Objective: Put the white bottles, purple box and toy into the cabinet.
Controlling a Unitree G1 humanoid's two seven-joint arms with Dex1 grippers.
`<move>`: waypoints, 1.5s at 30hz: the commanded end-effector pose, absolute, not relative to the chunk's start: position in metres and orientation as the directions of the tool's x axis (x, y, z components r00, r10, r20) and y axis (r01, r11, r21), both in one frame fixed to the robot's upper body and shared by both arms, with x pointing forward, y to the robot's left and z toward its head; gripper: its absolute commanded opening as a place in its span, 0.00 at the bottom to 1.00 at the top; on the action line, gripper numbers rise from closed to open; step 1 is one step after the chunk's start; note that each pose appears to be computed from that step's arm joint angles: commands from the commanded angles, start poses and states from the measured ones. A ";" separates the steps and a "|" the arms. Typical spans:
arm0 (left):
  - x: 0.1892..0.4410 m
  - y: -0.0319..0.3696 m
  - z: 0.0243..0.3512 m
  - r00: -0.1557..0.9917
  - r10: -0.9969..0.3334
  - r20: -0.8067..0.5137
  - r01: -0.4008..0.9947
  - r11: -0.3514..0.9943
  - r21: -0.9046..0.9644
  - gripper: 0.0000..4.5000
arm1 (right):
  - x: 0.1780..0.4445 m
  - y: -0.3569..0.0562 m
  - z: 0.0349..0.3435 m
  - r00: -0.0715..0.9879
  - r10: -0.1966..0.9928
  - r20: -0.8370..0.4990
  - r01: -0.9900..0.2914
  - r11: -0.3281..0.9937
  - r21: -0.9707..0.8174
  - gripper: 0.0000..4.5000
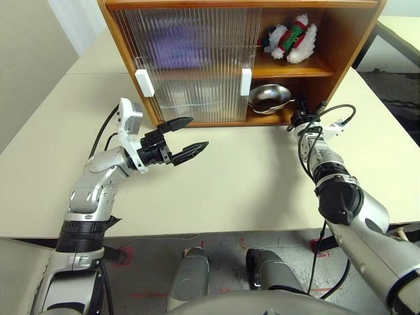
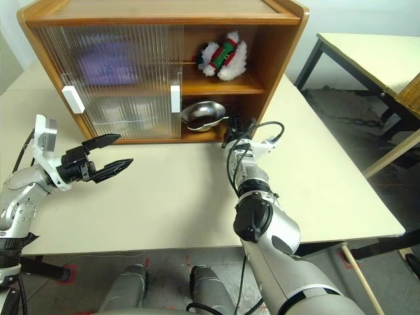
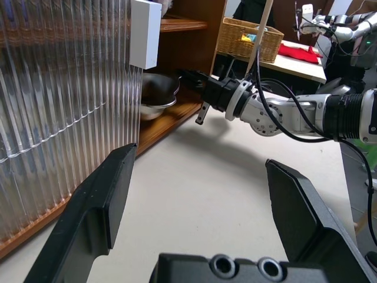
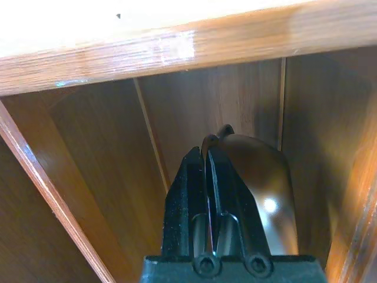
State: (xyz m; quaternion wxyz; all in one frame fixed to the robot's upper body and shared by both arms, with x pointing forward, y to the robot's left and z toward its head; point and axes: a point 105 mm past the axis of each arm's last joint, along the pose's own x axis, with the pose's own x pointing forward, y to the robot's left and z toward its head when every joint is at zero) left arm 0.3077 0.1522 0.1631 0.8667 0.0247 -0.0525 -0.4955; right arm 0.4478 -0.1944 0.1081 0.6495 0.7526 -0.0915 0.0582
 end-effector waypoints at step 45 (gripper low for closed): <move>0.312 0.134 0.156 0.449 -0.889 0.091 0.888 0.456 0.067 1.00 | 0.346 -0.117 0.077 0.913 0.406 0.042 -0.394 0.850 0.351 0.99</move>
